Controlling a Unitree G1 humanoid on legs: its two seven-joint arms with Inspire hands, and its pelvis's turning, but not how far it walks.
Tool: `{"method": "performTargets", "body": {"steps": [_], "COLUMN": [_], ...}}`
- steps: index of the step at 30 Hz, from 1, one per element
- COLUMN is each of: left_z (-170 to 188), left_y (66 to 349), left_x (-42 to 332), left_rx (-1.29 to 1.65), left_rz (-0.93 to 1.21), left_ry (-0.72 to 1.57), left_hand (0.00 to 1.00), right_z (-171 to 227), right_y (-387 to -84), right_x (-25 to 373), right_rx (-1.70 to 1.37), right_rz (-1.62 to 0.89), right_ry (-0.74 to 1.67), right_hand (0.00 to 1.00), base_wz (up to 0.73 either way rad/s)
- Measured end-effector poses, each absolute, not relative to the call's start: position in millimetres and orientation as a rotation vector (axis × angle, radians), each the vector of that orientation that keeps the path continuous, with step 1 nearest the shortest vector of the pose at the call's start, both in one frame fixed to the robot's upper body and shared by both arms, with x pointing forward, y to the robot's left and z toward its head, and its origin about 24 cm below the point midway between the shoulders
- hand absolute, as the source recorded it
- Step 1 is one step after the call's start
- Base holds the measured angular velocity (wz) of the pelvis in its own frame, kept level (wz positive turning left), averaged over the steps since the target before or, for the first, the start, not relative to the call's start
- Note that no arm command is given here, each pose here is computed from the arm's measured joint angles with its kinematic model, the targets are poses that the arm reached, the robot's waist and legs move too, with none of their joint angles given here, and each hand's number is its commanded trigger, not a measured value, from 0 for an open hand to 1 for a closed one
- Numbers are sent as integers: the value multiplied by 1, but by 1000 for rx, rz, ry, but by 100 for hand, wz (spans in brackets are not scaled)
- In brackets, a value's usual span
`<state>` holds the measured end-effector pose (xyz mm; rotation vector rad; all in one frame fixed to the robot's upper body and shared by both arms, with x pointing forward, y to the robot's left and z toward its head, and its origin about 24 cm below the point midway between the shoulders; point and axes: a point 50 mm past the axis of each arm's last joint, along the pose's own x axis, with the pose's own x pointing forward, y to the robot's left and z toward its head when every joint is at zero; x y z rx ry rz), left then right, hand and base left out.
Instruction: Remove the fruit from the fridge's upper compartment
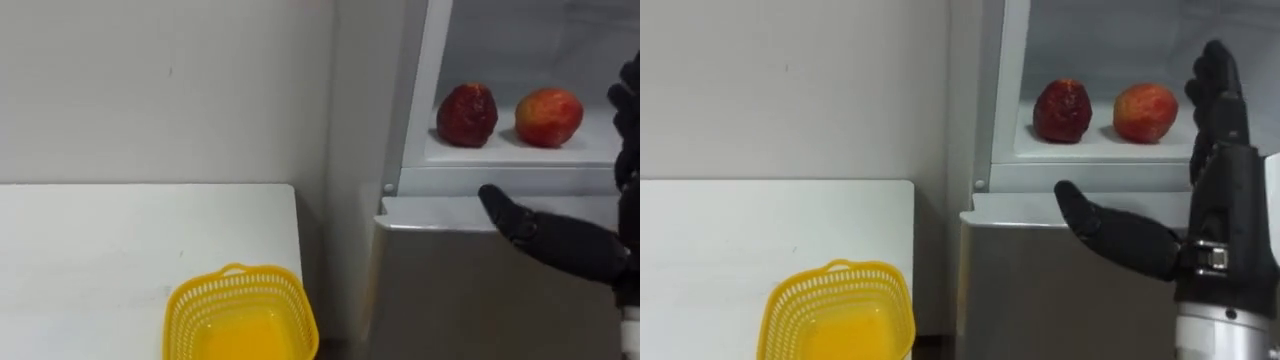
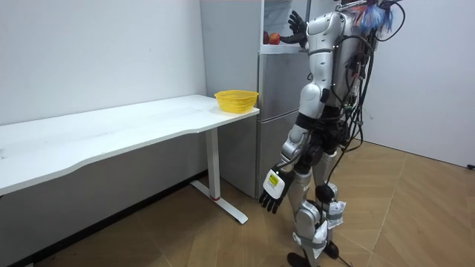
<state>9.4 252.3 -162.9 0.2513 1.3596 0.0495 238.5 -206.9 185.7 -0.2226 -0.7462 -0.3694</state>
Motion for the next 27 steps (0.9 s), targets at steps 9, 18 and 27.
{"method": "performTargets", "body": {"steps": [9, 18, 27], "left_z": [-166, -167, -166], "left_y": [244, 242, 244], "left_x": [4, -4, -6], "left_rx": [311, 310, 302], "left_rz": [-35, -108, -118], "left_ry": [1416, 1481, 1490], "left_hand": [0, 0, 0], "right_z": [189, 187, 201], "right_y": [-214, -232, -236], "right_x": [251, 267, 275], "right_rx": [-214, -289, -297], "right_rz": [-371, -421, -459], "right_ry": [-730, -648, -692], "right_hand": [0, 0, 0], "base_wz": [3, 6, 6]}}
